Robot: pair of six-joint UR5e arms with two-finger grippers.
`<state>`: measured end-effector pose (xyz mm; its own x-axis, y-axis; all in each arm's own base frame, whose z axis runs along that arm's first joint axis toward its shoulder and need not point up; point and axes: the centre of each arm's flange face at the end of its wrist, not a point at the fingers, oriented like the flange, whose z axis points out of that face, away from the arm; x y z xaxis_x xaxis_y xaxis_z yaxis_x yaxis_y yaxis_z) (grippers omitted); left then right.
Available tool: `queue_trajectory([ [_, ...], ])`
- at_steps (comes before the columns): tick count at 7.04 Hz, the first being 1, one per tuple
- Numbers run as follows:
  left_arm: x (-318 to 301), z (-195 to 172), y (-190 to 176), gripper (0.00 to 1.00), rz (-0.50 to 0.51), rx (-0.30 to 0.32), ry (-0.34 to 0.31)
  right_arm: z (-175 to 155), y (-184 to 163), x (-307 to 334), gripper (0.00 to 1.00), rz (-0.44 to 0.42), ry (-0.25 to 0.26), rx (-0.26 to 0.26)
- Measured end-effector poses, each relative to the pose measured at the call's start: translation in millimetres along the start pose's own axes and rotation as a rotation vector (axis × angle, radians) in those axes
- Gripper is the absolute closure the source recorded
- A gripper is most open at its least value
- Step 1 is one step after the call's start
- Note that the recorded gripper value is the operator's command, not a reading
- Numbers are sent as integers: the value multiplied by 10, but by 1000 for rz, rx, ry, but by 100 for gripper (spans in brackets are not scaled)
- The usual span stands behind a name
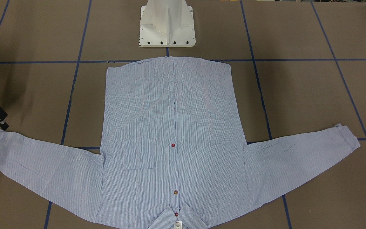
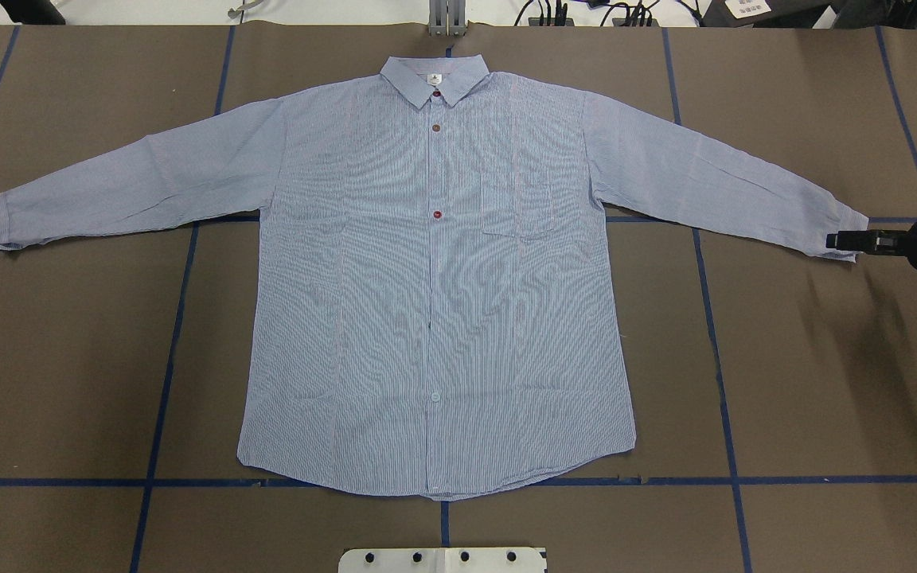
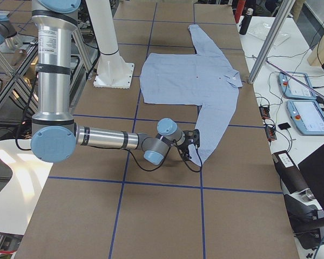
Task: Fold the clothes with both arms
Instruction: 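Lower the right gripper to the sleeve cuff nearest it and grasp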
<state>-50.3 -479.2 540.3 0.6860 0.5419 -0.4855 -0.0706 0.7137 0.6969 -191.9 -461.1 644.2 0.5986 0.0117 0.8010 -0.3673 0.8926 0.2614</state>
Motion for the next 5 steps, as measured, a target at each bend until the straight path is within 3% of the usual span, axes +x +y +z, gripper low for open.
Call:
queue_trajectory([
  [3,-9,13,27,0,-2,-4,2,116,140,98,24,14,43,29],
  [5,-19,24,38,0,-3,-6,3,118,153,124,76,16,50,32],
])
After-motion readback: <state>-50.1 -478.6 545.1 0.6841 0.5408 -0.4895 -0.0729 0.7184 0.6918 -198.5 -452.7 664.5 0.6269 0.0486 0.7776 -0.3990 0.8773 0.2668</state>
